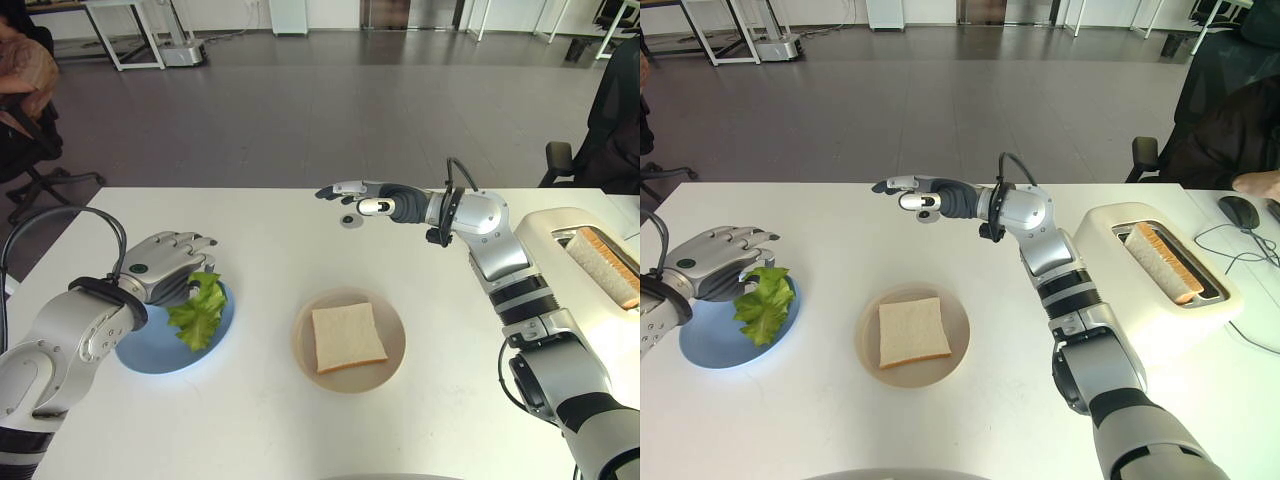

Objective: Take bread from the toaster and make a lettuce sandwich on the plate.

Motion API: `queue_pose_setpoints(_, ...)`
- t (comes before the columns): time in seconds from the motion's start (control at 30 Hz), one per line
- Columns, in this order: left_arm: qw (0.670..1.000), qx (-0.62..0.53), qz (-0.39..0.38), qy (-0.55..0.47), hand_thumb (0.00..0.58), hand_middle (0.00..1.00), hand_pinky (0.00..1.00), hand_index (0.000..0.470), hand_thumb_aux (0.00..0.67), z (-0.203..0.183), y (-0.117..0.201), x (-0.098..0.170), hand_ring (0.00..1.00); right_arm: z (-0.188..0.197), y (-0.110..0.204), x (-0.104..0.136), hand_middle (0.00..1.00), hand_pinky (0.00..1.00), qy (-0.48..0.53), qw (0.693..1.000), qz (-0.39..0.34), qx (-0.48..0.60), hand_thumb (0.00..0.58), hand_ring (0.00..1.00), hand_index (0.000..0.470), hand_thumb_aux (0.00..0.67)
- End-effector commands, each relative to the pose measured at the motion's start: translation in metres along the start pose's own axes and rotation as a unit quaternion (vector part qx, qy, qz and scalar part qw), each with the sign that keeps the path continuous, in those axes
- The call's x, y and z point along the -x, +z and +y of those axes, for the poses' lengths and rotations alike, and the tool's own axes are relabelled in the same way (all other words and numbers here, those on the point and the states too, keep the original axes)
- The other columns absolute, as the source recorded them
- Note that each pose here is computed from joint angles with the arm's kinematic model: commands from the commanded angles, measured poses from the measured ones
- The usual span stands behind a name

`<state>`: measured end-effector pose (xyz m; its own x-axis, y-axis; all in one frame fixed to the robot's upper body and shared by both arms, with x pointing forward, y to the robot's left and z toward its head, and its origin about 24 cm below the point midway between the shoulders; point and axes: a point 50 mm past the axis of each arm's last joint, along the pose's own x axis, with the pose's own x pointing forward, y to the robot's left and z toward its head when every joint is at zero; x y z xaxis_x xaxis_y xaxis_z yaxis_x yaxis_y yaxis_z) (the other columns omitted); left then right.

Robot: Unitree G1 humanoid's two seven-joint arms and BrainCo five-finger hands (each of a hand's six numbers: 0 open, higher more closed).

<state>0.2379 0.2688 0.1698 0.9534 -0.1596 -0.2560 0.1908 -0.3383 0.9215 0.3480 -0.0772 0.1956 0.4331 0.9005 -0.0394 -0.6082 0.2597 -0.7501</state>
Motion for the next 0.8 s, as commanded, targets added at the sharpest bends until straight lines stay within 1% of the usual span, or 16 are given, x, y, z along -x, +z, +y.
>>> queue_pose_setpoints(0.03, 0.999, -0.002, 0.027, -0.033, 0.58, 0.0, 0.0, 0.47, 0.67, -0.019, -0.013, -0.002, 0.0, 0.0, -0.001, 0.002, 0.0, 0.0, 0.001, 1.0, 0.004, 0.001, 0.0, 0.0, 0.0, 0.0)
queue_pose_setpoints(0.07, 0.999, 0.003, 0.034, -0.041, 0.534, 0.0, 0.0, 0.337, 0.481, -0.027, -0.017, -0.004, 0.0, 0.0, -0.001, 0.002, 0.0, 0.0, 0.001, 1.0, 0.004, 0.001, 0.0, 0.0, 0.0, 0.0)
queue_pose_setpoints(0.1, 0.998, 0.013, 0.038, -0.049, 0.19, 0.0, 0.0, 0.085, 0.121, -0.035, -0.02, -0.005, 0.0, 0.0, -0.001, 0.002, 0.0, 0.0, 0.001, 1.0, 0.005, 0.001, 0.0, 0.0, 0.0, 0.0)
queue_pose_setpoints(0.13, 0.997, 0.018, 0.041, -0.057, 0.0, 0.0, 0.0, 0.0, 0.0, -0.043, -0.021, -0.007, 0.0, 0.0, -0.001, 0.002, 0.0, 0.0, 0.001, 1.0, 0.005, 0.001, 0.0, 0.0, 0.0, 0.0)
queue_pose_setpoints(0.4, 0.994, 0.033, 0.046, -0.094, 0.0, 0.0, 0.0, 0.0, 0.0, -0.076, -0.022, -0.011, 0.0, 0.001, 0.0, 0.0, 0.0, 0.0, 0.006, 1.0, 0.002, 0.0, 0.0, 0.0, 0.0, 0.0)
queue_pose_setpoints(0.57, 0.993, 0.008, 0.056, -0.108, 0.0, 0.0, 0.0, 0.0, 0.0, -0.085, -0.026, -0.012, 0.0, 0.002, 0.0, 0.0, 0.0, 0.0, 0.01, 1.0, 0.0, -0.002, 0.0, 0.0, 0.0, 0.0)
queue_pose_setpoints(0.67, 0.991, -0.027, 0.069, -0.115, 0.0, 0.0, 0.0, 0.0, 0.0, -0.089, -0.032, -0.012, 0.0, 0.004, 0.001, 0.0, 0.0, 0.0, 0.014, 1.0, -0.003, -0.003, 0.0, 0.0, 0.0, 0.0)
queue_pose_setpoints(0.8, 0.99, -0.044, 0.077, -0.11, 0.0, 0.0, 0.0, 0.0, 0.0, -0.092, -0.036, -0.013, 0.0, 0.005, 0.001, 0.0, 0.0, 0.0, 0.017, 1.0, -0.004, -0.005, 0.0, 0.0, 0.0, 0.0)
